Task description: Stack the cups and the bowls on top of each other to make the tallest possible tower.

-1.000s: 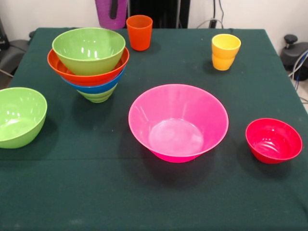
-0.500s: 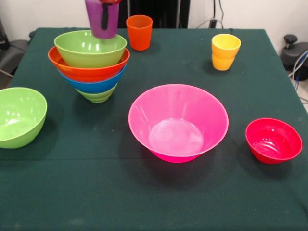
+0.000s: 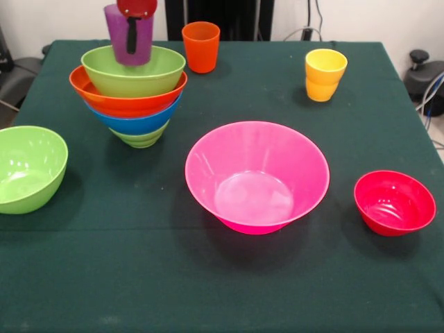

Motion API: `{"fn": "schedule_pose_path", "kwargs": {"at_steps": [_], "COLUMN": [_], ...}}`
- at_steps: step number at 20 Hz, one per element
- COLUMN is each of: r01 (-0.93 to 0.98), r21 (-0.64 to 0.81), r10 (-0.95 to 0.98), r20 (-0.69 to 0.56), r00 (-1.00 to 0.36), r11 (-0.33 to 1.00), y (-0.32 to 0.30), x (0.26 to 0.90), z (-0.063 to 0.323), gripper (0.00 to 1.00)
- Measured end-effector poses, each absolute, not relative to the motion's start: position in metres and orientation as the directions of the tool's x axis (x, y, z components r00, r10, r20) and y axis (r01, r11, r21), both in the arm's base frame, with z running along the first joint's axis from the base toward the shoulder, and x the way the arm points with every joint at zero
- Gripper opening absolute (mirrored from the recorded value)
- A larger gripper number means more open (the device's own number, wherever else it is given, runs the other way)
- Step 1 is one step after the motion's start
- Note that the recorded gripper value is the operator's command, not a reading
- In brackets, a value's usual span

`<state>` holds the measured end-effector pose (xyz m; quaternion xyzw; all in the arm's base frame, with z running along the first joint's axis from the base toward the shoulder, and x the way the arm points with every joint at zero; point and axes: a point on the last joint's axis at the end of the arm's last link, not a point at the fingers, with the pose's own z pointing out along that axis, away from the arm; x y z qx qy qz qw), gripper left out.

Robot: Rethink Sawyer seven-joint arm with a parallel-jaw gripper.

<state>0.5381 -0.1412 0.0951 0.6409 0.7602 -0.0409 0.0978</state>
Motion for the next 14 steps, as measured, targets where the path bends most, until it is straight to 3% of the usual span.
{"fn": "schedule_pose_path", "kwargs": {"at_steps": [14], "r01": [0.981], "r21": [0.066], "r10": [0.964], "r20": [-0.207], "r00": [-0.164], "r11": [0.181], "y": [-0.148], "x": [0.551], "z": [0.085], "gripper": [0.0]}}
